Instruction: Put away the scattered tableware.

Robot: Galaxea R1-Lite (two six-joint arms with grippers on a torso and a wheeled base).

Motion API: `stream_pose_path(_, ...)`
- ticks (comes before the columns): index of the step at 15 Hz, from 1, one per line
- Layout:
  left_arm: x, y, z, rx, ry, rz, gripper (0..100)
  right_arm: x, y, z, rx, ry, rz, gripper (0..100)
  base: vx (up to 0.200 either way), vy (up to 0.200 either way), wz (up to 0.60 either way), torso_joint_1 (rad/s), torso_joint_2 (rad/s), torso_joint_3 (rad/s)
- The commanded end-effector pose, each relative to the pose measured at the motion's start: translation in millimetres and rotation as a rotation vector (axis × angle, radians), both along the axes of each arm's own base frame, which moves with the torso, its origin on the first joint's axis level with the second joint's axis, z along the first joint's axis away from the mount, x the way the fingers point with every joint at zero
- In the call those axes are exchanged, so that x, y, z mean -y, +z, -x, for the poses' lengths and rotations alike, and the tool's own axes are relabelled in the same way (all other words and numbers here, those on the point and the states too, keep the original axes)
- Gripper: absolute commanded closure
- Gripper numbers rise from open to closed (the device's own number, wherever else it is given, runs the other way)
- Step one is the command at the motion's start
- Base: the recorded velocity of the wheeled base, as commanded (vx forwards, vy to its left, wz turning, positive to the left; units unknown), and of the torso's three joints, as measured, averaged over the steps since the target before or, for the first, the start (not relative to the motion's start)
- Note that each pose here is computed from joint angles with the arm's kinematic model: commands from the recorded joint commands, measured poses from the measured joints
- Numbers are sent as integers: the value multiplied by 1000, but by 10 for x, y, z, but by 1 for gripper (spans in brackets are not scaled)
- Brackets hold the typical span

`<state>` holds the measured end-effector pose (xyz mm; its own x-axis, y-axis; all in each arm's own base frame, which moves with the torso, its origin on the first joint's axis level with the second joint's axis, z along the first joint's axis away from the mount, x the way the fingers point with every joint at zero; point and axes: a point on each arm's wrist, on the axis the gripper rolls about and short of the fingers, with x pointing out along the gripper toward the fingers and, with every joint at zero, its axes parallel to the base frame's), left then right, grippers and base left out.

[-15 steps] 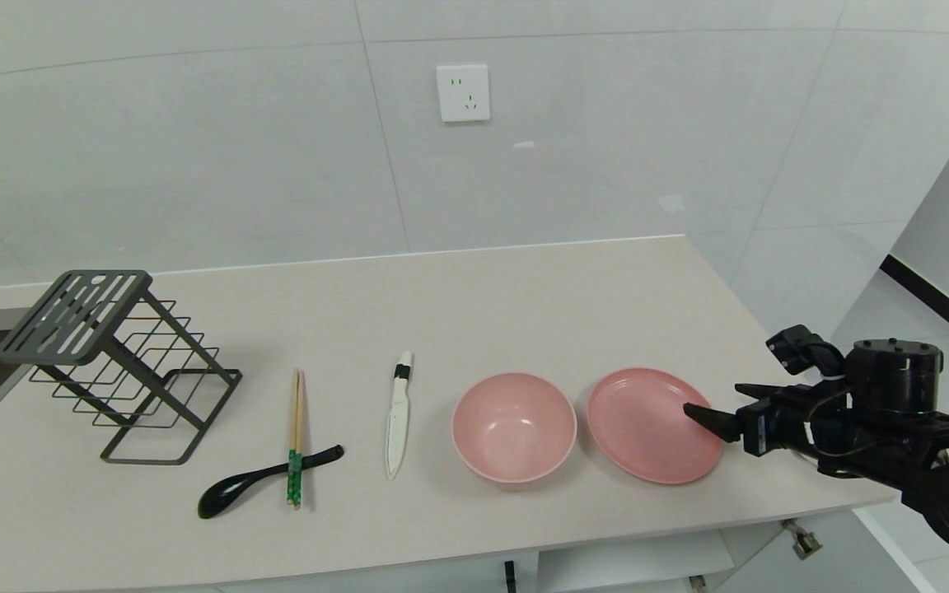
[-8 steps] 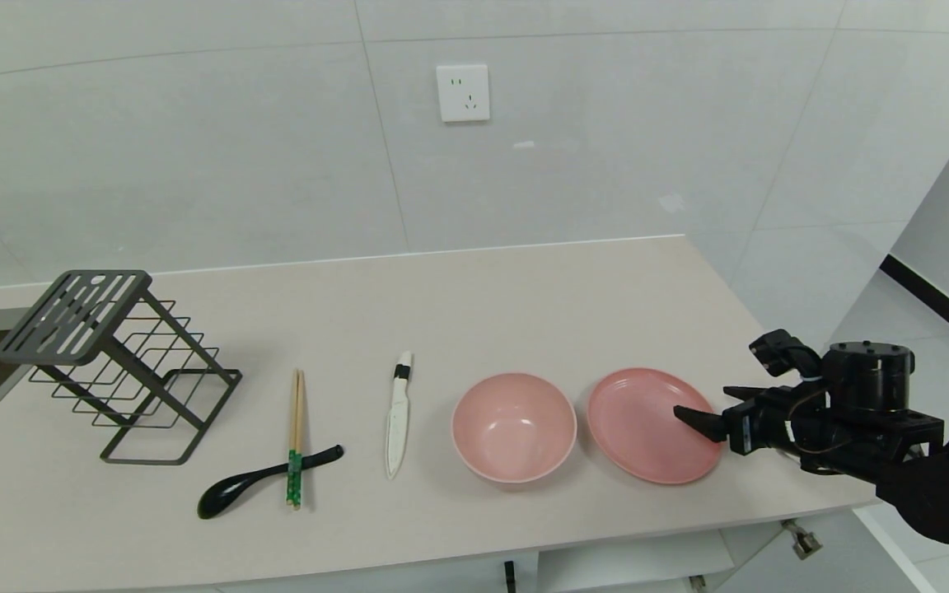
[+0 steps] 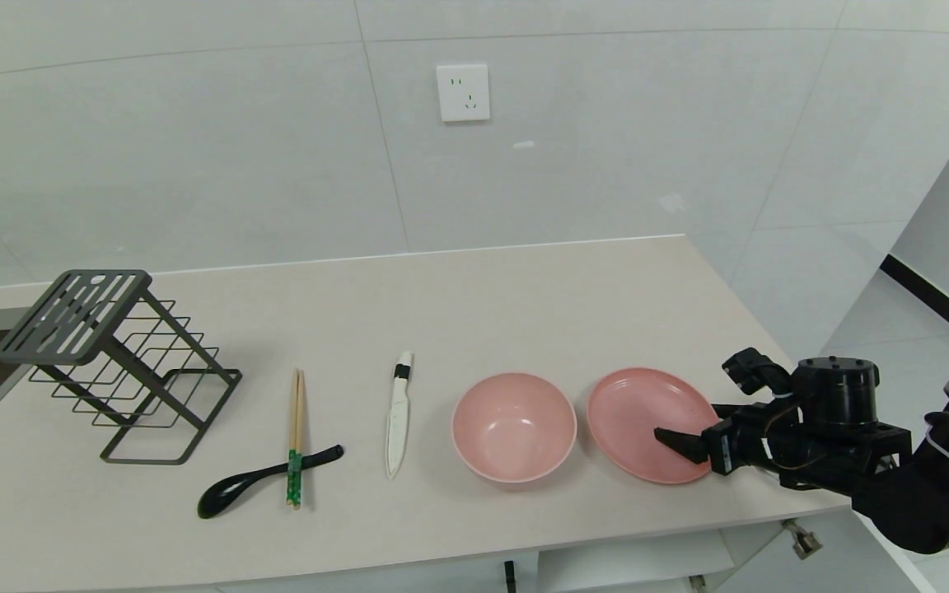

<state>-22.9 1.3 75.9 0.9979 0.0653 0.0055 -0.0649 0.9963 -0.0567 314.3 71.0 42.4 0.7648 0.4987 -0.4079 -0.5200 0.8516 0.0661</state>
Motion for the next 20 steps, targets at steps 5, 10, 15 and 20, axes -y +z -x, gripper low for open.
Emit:
stream_pose_path(5,0,1,-1,-1,1,0,0,-46,-57,24,-22,6,8,100,0,0,0,0,0,0)
stream_pose_path(10,0,1,-1,-1,1,-1,0,52,-138,4,-44,-89,45,100,0,0,0,0,0,0)
stream_pose_path(15,1,4,-1,2,-2,0,0,63,580,208,172,-84,-8,100,0,0,0,0,0,0)
stream_pose_path(20,18,388,83,311,-79,-41,0,183,912,805,263,-88,-33,100,0,0,0,0,0,0)
